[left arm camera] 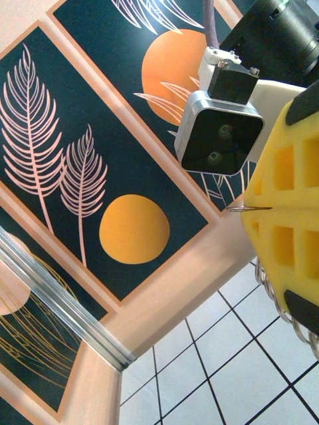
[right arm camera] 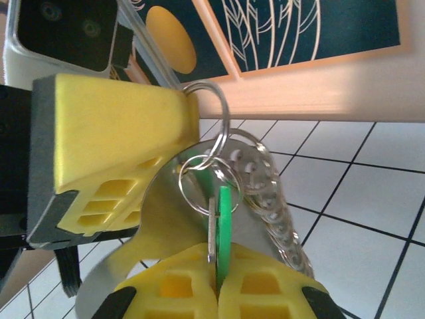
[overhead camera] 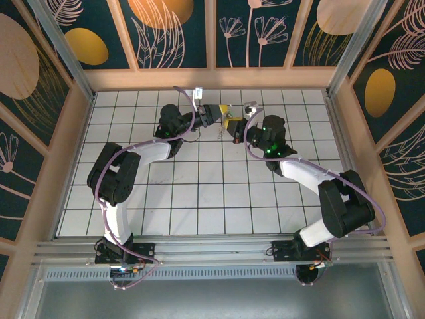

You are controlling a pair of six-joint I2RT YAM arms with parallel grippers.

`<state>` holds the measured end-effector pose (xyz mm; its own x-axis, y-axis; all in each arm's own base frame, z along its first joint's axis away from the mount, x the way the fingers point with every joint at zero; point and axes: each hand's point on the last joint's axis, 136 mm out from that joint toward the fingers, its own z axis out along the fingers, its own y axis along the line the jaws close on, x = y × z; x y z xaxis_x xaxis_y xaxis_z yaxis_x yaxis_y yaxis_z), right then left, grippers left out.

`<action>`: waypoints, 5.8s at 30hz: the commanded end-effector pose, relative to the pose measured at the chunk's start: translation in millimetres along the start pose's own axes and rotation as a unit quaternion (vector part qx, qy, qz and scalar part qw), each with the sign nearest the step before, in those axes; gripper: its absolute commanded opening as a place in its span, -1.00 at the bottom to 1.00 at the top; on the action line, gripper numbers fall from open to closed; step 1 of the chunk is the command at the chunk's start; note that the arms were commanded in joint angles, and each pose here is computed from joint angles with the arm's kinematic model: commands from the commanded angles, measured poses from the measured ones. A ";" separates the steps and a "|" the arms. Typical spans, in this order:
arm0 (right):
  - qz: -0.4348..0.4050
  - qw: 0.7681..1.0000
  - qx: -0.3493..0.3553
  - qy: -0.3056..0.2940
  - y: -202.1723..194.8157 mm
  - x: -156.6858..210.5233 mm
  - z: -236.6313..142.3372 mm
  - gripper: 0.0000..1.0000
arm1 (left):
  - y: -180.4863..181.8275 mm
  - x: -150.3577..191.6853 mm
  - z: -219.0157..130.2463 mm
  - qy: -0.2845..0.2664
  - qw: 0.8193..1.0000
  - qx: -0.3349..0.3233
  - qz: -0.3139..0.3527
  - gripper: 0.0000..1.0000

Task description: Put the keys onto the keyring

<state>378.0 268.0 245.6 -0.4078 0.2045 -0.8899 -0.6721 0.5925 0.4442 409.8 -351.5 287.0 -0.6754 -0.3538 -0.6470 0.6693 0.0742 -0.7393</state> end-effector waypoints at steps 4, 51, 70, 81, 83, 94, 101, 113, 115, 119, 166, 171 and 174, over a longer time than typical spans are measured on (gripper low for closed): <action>-0.008 0.998 -0.060 0.018 27.9 -5.9 13.4 -1.00 | -34.1 -16.1 0.2 -0.024 0.999 0.035 0.032 -1.00; 0.088 0.989 -0.076 -0.089 -2.4 -81.3 -59.7 -0.22 | -44.9 -15.0 -4.9 -0.047 0.997 0.058 0.028 -1.00; 0.122 0.978 -0.142 -0.086 16.6 -76.9 -20.2 -0.35 | -49.0 -12.9 -2.5 -0.044 0.996 0.065 0.029 -1.00; 0.130 0.975 -0.155 -0.088 17.9 -74.4 -21.7 -0.36 | -49.4 -11.5 -1.2 -0.042 0.996 0.068 0.028 -1.00; 0.132 0.976 -0.146 -0.096 12.0 -77.3 -26.2 -0.34 | -50.8 -12.0 -1.2 -0.042 0.996 0.069 0.029 -1.00; 0.150 0.973 -0.133 -0.112 -10.3 -77.7 -35.3 -0.38 | -54.5 -10.4 0.5 -0.037 0.996 0.075 0.030 -1.00; 0.145 0.972 -0.152 -0.104 5.8 -75.1 -26.7 -0.46 | -54.9 -10.5 2.2 -0.035 0.996 0.076 0.030 -1.00; 0.140 0.972 -0.171 -0.080 14.1 -70.9 -17.6 -0.63 | -54.8 -8.3 3.9 -0.031 0.996 0.078 0.030 -1.00; 0.138 0.973 -0.170 -0.078 14.0 -70.6 -16.9 -0.63 | -56.2 -8.0 4.6 -0.029 0.996 0.080 0.030 -1.00; 0.136 0.972 -0.176 -0.069 15.9 -70.1 -14.9 -0.62 | -55.5 -6.0 6.7 -0.024 0.996 0.081 0.028 -1.00; 0.050 0.964 -0.244 0.093 0.1 -77.9 2.6 -1.00 | -16.1 -9.5 5.0 0.128 0.985 0.020 0.117 -0.10; 0.050 0.964 -0.245 0.093 4.2 -76.8 6.4 -1.00 | -17.9 -7.8 6.1 0.129 0.985 0.032 0.111 -0.17; 0.048 0.964 -0.246 0.091 6.7 -77.9 8.0 -1.00 | -18.3 -6.0 6.8 0.129 0.985 0.035 0.110 -0.20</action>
<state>409.6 257.4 301.1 -0.6112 0.0785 -0.7876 -0.7739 0.1496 0.6154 408.4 -354.2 292.2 -0.5941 -0.0871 -0.7997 0.7934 0.1003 -0.6004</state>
